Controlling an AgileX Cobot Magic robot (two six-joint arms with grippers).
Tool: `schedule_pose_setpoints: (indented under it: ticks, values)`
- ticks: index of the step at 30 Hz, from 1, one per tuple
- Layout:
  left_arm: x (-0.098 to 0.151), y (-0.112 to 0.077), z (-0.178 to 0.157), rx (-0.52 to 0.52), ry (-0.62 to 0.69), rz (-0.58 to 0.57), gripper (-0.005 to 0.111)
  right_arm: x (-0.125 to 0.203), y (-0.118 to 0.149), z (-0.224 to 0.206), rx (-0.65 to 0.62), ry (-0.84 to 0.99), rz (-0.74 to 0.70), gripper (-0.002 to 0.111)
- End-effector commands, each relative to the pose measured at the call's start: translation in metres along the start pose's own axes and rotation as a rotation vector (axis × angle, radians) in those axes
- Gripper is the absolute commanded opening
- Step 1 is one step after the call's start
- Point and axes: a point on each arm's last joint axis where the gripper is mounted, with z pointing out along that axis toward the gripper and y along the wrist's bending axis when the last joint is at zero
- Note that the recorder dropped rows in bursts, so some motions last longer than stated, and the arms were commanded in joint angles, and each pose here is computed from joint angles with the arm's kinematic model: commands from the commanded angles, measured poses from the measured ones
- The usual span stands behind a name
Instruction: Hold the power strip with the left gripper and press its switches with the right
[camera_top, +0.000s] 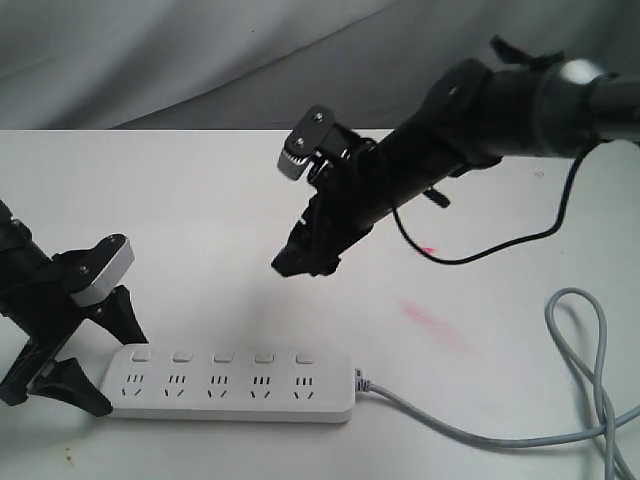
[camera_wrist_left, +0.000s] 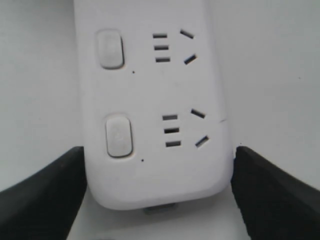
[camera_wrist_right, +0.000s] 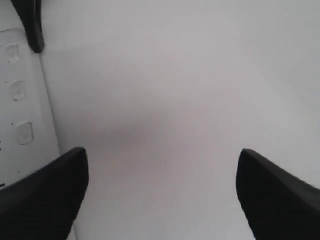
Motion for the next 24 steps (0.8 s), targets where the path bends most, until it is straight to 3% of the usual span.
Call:
schedule_pose_setpoints:
  ticks: [1, 5, 11, 17, 19, 24]
  values:
    - [0.000, -0.001, 0.001, 0.012, 0.003, 0.009, 0.042, -0.001, 0.019, 0.030, -0.130, -0.037, -0.157, 0.075]
    - [0.000, -0.001, 0.001, 0.012, 0.003, 0.009, 0.042, -0.011, 0.035, 0.048, -0.242, -0.210, -0.133, 0.075]
    - [0.000, -0.001, 0.001, 0.012, 0.003, 0.009, 0.042, -0.024, 0.043, 0.060, -0.229, -0.369, -0.194, 0.075]
    - [0.000, -0.001, 0.001, 0.012, 0.003, 0.009, 0.042, -0.024, 0.062, 0.089, -0.248, -0.393, -0.170, 0.075]
    - [0.000, -0.001, 0.001, 0.012, 0.003, 0.009, 0.042, -0.022, 0.066, 0.097, -0.210, -0.371, -0.254, 0.075]
    - [0.000, -0.001, 0.001, 0.012, 0.003, 0.009, 0.042, -0.028, 0.072, 0.106, -0.105, -0.320, -0.263, 0.075]
